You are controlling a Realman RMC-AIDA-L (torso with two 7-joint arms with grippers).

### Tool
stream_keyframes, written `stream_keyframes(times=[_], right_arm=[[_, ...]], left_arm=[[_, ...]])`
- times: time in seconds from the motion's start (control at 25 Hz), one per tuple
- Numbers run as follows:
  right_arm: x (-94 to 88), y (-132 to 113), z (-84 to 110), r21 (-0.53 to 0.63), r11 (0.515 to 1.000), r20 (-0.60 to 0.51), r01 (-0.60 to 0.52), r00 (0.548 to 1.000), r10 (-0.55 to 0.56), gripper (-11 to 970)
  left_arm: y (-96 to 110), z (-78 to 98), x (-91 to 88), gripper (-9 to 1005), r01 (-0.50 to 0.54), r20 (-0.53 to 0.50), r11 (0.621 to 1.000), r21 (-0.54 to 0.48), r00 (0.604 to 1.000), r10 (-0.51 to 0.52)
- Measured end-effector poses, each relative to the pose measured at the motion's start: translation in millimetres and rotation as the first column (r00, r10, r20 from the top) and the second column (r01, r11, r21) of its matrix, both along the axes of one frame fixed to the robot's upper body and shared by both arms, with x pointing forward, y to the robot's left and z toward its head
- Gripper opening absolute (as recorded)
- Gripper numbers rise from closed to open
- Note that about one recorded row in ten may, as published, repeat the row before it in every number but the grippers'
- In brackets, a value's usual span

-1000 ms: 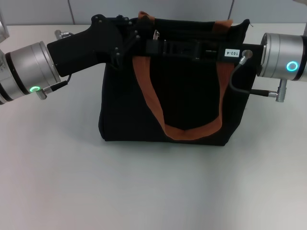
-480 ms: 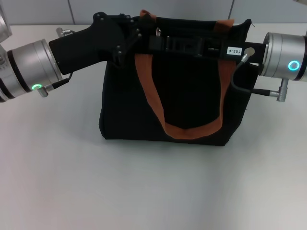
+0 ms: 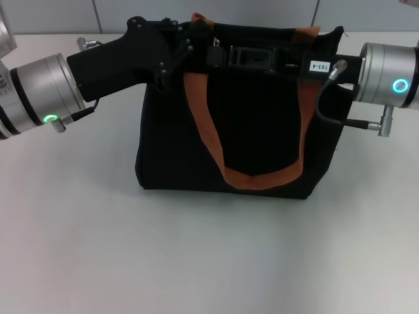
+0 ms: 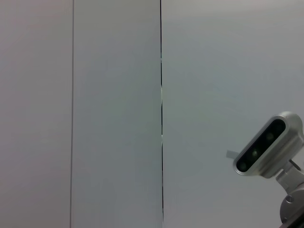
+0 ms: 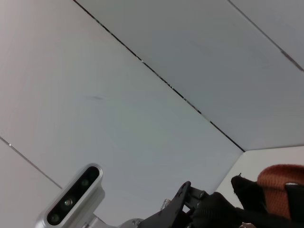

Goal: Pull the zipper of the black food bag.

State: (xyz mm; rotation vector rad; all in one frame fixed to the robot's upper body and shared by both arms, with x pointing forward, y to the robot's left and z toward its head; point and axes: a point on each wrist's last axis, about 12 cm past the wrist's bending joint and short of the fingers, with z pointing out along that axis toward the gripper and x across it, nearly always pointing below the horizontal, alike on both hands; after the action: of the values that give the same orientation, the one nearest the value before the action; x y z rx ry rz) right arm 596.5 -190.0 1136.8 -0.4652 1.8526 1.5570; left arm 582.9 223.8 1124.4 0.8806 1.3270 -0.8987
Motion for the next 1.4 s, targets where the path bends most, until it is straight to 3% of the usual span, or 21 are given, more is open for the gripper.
stream_keyframes(times=[0.28, 0.48, 0.76, 1.4], right_arm=[[2.1, -2, -1.2, -0.002, 1.0, -0.024, 0.027, 0.999, -0.027, 352], [3.1, 0, 0.4, -0.008, 1.0, -0.02, 0.016, 1.0, -0.017, 133], [2.8, 0, 0.2, -0.012, 1.0, -0.02, 0.014, 1.0, -0.014, 19], [4.6, -12, 2.8, -0.009, 0.999, -0.043, 0.042, 0.998, -0.043, -3]], left_arm=[[0, -0.5, 0.2, 123, -0.004, -0.002, 1.0, 0.002, 1.0, 0.004], [1, -0.7, 0.4, 125, -0.007, -0.003, 1.0, 0.003, 1.0, 0.007], [0, -0.6, 0.7, 128, -0.008, -0.002, 1.0, 0.004, 1.0, 0.008], [4, -2.0, -1.2, 134, -0.026, -0.003, 1.0, -0.01, 1.0, 0.026]])
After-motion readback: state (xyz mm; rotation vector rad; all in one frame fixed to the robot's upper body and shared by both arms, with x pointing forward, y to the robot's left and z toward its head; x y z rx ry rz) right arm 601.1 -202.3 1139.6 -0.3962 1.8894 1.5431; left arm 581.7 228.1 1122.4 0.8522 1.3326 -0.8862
